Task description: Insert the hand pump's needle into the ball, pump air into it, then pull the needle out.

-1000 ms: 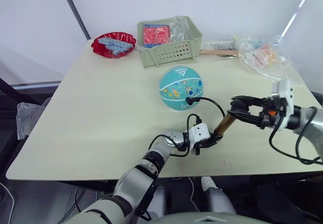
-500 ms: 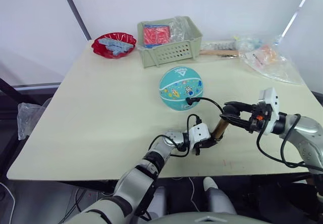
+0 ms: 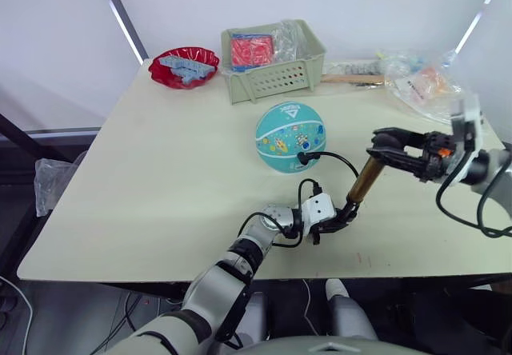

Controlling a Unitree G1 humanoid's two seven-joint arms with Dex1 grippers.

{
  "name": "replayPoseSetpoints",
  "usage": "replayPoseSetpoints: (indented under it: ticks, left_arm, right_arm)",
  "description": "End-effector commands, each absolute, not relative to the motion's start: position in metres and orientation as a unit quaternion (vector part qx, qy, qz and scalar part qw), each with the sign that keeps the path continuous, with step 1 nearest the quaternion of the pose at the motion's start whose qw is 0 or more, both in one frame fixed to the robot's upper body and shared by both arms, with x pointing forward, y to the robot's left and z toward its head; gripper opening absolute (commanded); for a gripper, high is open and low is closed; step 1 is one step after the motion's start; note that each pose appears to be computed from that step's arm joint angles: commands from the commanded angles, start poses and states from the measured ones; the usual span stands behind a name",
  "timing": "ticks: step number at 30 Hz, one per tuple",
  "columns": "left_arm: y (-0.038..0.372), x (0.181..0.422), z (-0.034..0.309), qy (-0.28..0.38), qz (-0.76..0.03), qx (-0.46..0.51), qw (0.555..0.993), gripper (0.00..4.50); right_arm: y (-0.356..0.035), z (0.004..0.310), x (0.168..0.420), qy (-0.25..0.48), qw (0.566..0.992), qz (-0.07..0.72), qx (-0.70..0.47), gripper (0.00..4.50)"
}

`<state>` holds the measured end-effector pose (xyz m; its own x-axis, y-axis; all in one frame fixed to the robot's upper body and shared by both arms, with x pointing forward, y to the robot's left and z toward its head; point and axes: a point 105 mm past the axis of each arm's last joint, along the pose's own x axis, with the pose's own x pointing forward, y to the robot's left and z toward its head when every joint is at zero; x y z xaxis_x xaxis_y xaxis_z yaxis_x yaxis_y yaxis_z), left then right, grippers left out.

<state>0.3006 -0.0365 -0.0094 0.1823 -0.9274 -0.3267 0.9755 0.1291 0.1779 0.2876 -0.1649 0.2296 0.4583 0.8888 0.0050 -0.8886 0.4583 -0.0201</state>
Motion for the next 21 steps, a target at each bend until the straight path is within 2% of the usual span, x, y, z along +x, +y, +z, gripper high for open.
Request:
replayPoseSetpoints:
  ticks: [1,6,10,21]
  left_arm:
    - [-0.009,0.264,-0.069,0.192,-0.651,0.188,0.710,1.12]
    - [-0.009,0.263,-0.070,0.192,-0.653,0.188,0.708,1.12]
    - [-0.009,0.263,-0.070,0.192,-0.653,0.188,0.708,1.12]
    - [-0.009,0.262,-0.070,0.191,-0.654,0.188,0.708,1.12]
  right_arm:
    - [-0.181,0.302,0.278,-0.134,0.866,0.479,-0.054,2.07]
    - [-0.185,0.321,0.275,-0.156,0.863,0.478,-0.053,2.07]
    - [-0.187,0.315,0.277,-0.143,0.865,0.477,-0.053,2.07]
    - [-0.185,0.236,0.286,-0.028,0.881,0.468,-0.059,2.07]
